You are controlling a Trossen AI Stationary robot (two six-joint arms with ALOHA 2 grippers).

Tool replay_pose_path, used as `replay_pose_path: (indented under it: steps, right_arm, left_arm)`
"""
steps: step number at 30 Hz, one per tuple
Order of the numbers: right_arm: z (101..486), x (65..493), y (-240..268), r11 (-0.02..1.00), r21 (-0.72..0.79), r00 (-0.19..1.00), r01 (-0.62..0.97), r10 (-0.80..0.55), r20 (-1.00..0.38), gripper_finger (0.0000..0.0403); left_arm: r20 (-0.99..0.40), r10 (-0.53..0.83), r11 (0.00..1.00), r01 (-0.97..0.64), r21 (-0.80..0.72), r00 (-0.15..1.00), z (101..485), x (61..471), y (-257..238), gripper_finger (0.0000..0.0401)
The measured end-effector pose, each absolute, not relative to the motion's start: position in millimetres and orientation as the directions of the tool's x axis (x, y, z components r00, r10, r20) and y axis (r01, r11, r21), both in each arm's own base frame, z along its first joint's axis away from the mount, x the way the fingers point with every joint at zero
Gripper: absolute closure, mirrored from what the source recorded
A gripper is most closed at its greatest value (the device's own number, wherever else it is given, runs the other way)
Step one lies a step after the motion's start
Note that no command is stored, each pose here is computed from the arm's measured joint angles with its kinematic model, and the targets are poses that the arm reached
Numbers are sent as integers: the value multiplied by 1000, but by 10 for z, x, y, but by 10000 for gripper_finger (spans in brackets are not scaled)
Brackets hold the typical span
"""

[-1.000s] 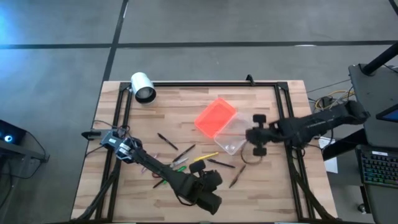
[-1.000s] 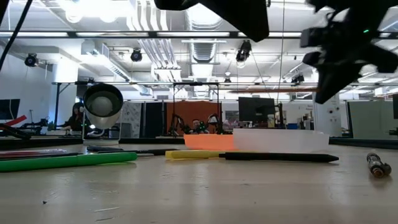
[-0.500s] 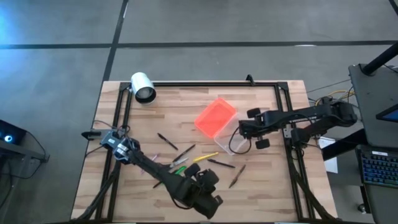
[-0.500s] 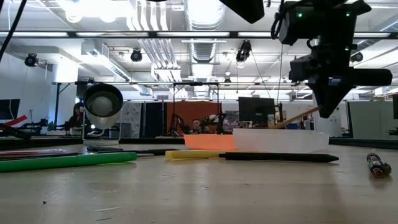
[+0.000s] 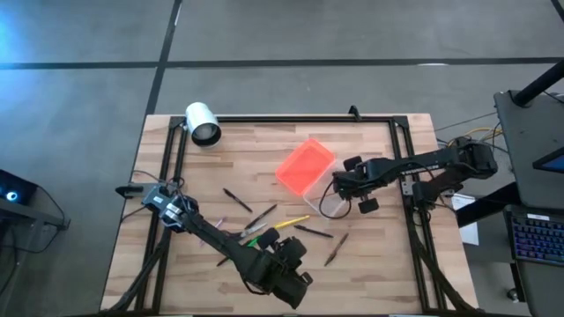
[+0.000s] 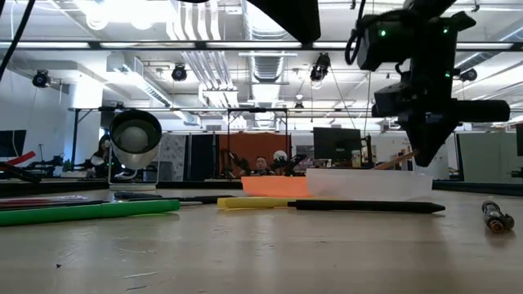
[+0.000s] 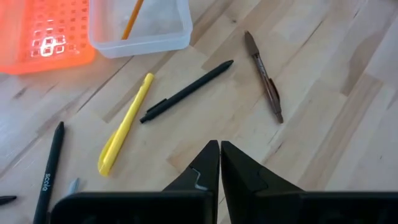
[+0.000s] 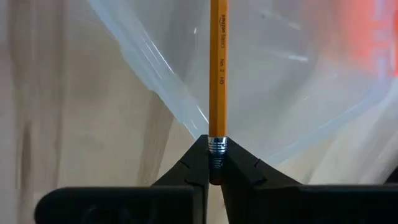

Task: Pick & place school supplies into a supply box
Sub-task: Put the orange pencil into the orange supply box, then put the black scissors into the orange supply box

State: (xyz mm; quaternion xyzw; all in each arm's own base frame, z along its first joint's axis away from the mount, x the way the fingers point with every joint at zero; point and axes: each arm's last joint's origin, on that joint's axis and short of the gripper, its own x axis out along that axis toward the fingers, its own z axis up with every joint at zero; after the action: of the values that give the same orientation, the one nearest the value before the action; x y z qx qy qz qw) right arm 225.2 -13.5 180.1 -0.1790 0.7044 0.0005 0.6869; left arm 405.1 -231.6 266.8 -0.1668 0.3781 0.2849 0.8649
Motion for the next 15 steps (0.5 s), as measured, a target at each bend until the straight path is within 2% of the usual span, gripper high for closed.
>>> replay_pose_path:
  steps: [5,11,13,15]
  right_arm:
    - [1773,2262,-136,937,-256,-5,-237,-264,-964,325]
    - [1959,2211,-168,898,-390,91,-201,-380,-921,236]
    - [2057,2164,-181,882,-439,130,-172,-421,-898,214]
    - [2170,2102,-183,881,-459,180,-116,-436,-882,198]
  left_arm:
    - [-750,368,767,-636,-90,550,2667,4047,-2317,401]
    - [-751,370,736,-666,-123,547,2670,4038,-2318,401]
    - [-755,374,701,-697,-149,538,2707,4008,-2297,401]
    - [-767,390,621,-761,-190,510,2758,3968,-2224,401]
